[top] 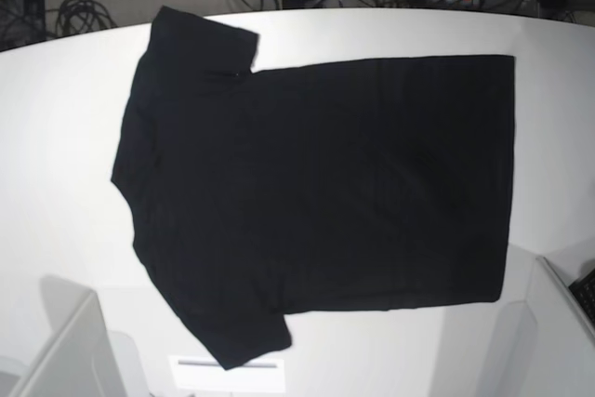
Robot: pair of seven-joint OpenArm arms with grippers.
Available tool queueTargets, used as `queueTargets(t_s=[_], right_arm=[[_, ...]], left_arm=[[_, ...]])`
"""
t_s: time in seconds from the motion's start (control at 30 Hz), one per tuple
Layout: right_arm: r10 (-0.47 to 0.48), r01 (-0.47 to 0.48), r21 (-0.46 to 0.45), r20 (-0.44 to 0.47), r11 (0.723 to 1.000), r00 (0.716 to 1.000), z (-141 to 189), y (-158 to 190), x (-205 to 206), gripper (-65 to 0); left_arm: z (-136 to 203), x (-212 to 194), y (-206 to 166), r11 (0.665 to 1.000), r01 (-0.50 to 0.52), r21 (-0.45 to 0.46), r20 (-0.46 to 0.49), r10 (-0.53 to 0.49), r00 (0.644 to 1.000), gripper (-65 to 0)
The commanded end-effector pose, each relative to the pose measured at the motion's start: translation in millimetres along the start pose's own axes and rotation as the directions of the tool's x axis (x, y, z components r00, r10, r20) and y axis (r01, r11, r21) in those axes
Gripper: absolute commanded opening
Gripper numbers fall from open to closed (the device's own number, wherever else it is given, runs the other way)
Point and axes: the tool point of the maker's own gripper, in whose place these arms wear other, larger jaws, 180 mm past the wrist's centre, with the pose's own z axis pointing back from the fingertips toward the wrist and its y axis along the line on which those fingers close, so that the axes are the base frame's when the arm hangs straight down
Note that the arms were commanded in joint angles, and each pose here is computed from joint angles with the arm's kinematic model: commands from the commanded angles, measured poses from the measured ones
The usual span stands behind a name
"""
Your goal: Fold the T-shirt properly
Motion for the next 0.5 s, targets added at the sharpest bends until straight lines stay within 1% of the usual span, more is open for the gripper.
queueTargets(t_s=[0.0, 0.17, 0.23, 0.27, 0.37, 0.47], right_arm=[[-0.015, 0.015, -0.023, 0.019, 1.000, 1.000, 2.8, -11.3, 0.4, -65.0], [-0.042, 0.045, -0.061, 0.042, 0.997, 0.998, 17.8, -29.9, -13.7, -65.0], [-0.051, 0.055, -0.074, 0.059, 0.996, 0.997, 24.8, -35.5, -16.0, -65.0], [-0.066, 0.071, -0.074, 0.066, 0.995, 0.996, 28.4, -32.8, -18.1, -65.0], [-0.122, 0.134, -0.110, 0.106, 0.985, 0.987, 42.2, -44.9, -19.0, -65.0], [-0.140, 0.161, -0.128, 0.156, 0.979, 0.978, 57.0, -51.1, -12.9, -65.0]], left_arm=[[4.8, -1.9, 7.4, 1.000, 0.014, 0.010, 0.016, -0.014, 1.000, -65.0], [23.7, -4.4, 11.5, 1.000, 0.021, 0.016, 0.069, -0.022, 0.997, -65.0], [32.8, -4.8, 22.1, 0.999, 0.039, 0.030, 0.090, -0.042, 0.995, -65.0], [37.1, -3.1, 24.9, 0.998, 0.046, 0.033, 0.103, -0.049, 0.993, -65.0], [51.1, -5.2, 30.4, 0.997, 0.063, 0.040, 0.126, -0.068, 0.990, -65.0], [64.8, -8.2, 37.2, 0.995, 0.086, 0.046, 0.140, -0.091, 0.986, -65.0]])
